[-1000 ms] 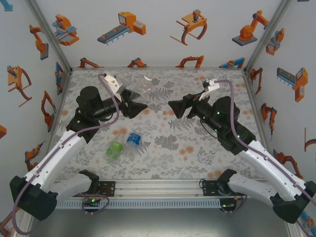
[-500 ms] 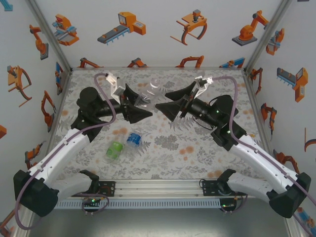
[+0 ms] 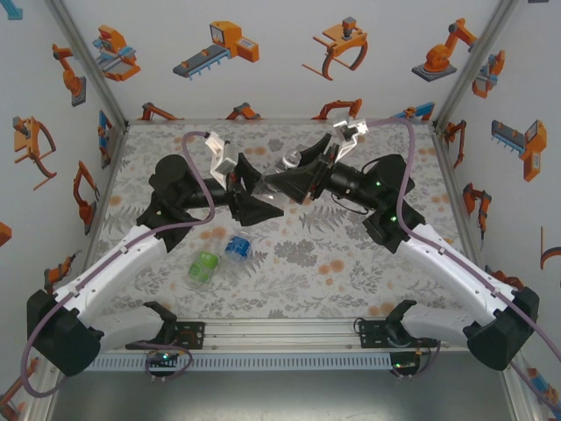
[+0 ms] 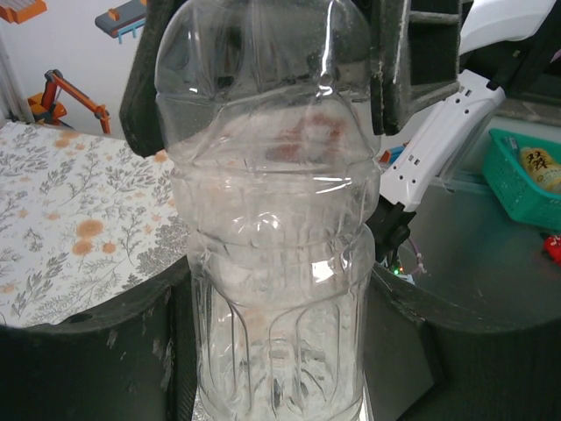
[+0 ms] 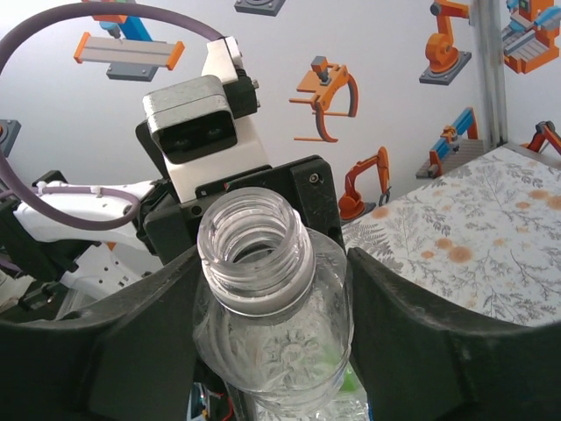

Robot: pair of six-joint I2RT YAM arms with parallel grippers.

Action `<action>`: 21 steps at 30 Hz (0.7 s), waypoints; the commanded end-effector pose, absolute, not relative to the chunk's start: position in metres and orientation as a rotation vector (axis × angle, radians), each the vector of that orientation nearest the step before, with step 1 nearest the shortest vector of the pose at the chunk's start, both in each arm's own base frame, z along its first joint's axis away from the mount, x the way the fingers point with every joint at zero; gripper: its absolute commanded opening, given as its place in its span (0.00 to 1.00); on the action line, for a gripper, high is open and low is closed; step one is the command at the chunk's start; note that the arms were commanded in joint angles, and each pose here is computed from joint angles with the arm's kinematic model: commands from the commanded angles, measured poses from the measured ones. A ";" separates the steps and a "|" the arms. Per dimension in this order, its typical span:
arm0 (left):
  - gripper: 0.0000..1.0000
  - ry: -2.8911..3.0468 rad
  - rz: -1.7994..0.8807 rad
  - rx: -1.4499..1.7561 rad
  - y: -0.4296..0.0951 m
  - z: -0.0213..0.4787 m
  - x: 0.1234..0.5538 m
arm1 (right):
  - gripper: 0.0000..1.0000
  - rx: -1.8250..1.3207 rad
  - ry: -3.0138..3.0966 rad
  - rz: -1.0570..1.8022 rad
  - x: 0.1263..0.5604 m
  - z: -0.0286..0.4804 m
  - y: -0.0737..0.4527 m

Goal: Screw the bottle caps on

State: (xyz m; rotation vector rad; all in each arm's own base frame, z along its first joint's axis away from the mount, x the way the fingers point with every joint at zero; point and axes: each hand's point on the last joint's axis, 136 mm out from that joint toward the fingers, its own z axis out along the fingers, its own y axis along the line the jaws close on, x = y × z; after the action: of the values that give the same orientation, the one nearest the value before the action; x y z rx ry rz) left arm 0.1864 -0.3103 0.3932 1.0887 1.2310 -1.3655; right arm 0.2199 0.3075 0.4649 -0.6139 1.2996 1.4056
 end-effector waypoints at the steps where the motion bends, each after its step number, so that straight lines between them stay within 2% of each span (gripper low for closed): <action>1: 0.17 1.180 -1.361 1.072 -0.312 0.414 0.187 | 0.49 -0.651 1.226 1.421 0.208 0.484 0.304; 2: 0.22 1.185 -1.365 1.075 -0.313 0.414 0.187 | 0.46 -0.651 1.226 1.419 0.208 0.484 0.304; 3: 0.29 1.194 -1.368 1.075 -0.314 0.412 0.187 | 0.42 -0.652 1.224 1.417 0.208 0.484 0.303; 4: 0.41 1.203 -1.369 1.071 -0.315 0.411 0.189 | 0.39 -0.651 1.223 1.415 0.208 0.485 0.303; 5: 0.47 1.212 -1.364 1.064 -0.316 0.411 0.190 | 0.36 -0.650 1.224 1.411 0.209 0.485 0.303; 10: 0.68 1.224 -1.361 1.052 -0.319 0.411 0.194 | 0.30 -0.651 1.223 1.398 0.209 0.486 0.302; 16: 0.70 1.233 -1.378 1.077 -0.328 0.409 0.193 | 0.30 -0.655 1.221 1.399 0.208 0.486 0.302; 21: 0.64 1.238 -1.384 1.105 -0.333 0.406 0.190 | 0.29 -0.656 1.220 1.395 0.207 0.486 0.301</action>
State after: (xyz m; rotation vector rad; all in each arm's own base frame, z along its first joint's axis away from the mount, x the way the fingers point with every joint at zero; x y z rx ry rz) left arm 0.1919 -0.3307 0.3948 1.0869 1.2728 -1.3946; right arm 0.2207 0.3065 0.4642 -0.6251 1.2951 1.3861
